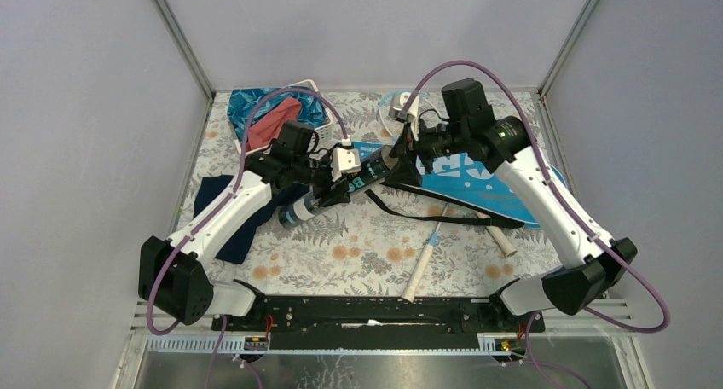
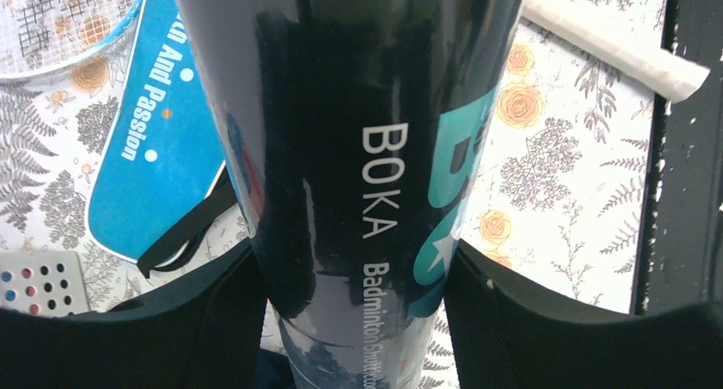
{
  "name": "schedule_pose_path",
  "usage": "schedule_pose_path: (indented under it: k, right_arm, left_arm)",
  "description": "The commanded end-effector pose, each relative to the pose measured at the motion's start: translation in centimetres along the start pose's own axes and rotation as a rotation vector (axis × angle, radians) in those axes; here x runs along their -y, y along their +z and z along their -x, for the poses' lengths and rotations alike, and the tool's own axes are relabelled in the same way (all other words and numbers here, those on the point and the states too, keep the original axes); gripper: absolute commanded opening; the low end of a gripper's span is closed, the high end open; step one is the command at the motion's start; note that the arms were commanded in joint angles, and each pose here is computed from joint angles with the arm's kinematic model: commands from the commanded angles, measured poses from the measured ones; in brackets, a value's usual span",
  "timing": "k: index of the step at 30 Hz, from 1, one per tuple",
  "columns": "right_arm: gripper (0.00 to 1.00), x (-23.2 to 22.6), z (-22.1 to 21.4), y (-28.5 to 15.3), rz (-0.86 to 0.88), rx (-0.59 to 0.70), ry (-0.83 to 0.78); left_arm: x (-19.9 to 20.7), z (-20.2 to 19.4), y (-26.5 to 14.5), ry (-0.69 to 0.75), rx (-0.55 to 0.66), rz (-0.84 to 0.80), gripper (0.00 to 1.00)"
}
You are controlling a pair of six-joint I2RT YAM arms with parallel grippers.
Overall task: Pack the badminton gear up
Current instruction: Place the shuttlecock at the shuttle tube.
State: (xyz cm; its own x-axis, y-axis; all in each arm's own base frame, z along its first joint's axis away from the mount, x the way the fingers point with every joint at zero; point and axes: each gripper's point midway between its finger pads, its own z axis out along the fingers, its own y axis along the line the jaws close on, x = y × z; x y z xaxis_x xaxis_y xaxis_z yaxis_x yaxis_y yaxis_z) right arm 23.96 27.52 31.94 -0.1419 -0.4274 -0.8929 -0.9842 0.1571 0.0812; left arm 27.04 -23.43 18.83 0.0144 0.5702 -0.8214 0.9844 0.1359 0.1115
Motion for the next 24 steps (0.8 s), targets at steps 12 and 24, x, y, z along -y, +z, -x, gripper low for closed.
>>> schedule_pose_path:
  k: [12,24]
  right_arm:
    - [0.73,-2.1,-1.8,0.9,0.082,0.006,-0.010]
    - [0.71,-4.3,-4.3,4.8,0.190,-0.034,0.014]
  left_arm:
    - [1.7,1.4,0.4,0.097,0.084,-0.111,0.00]
    - [0.4,3.3,0.7,-0.027,0.140,-0.066,0.00]
